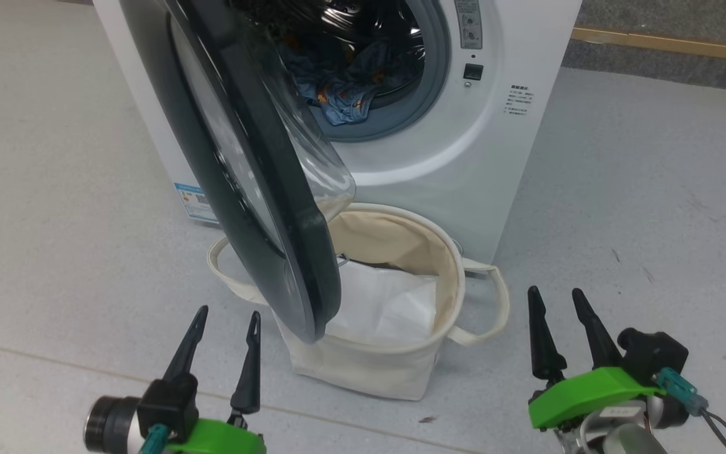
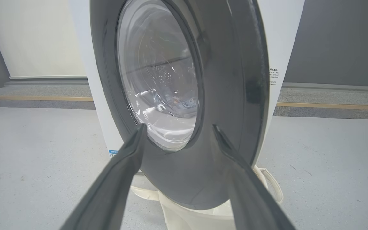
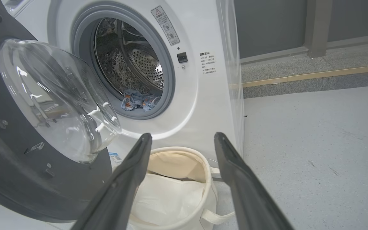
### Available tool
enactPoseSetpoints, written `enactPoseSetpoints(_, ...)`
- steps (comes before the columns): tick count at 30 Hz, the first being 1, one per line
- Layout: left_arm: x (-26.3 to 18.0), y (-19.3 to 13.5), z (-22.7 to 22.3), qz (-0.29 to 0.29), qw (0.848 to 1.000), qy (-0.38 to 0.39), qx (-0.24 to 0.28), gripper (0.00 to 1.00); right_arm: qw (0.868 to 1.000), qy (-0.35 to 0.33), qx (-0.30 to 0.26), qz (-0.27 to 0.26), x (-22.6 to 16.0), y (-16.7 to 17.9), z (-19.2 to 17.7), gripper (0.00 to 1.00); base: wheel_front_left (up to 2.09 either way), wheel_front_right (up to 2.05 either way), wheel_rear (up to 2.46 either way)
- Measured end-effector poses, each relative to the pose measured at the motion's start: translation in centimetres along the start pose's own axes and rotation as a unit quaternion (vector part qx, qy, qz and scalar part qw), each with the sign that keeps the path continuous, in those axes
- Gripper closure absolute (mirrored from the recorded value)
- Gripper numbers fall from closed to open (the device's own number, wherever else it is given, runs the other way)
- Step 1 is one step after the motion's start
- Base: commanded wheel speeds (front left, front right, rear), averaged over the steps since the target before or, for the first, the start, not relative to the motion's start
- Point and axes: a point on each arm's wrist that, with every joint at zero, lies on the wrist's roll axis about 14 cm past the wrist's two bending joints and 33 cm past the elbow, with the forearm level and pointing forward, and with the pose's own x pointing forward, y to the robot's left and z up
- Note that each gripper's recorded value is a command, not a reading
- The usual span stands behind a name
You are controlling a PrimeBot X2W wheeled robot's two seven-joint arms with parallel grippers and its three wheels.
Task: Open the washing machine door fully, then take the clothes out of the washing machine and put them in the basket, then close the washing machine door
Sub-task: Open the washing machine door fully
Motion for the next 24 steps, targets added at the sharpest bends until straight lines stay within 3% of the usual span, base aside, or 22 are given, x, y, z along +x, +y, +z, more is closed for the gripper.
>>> enactPoseSetpoints(12,0.3,1.1,2.5,0.016,0.999,-0.04,-0.002,0.0,1.0,0.0,0.002,-0.003,0.3,-0.1,-0.1,0.0,0.0,0.0,0.0)
enactPoseSetpoints(18,2.6,0.0,9.2,-0.006,0.989,-0.145,0.007,0.0,1.0,0.004,0.007,-0.008,0.8,-0.5,-0.6,0.0,0.0,0.0,0.0)
enactPoseSetpoints(24,4.2,-3.5,13.7,-0.06,0.974,-0.217,-0.003,0.0,1.0,0.0,0.014,-0.009,1.9,-0.8,-0.5,0.0,0.0,0.0,0.0)
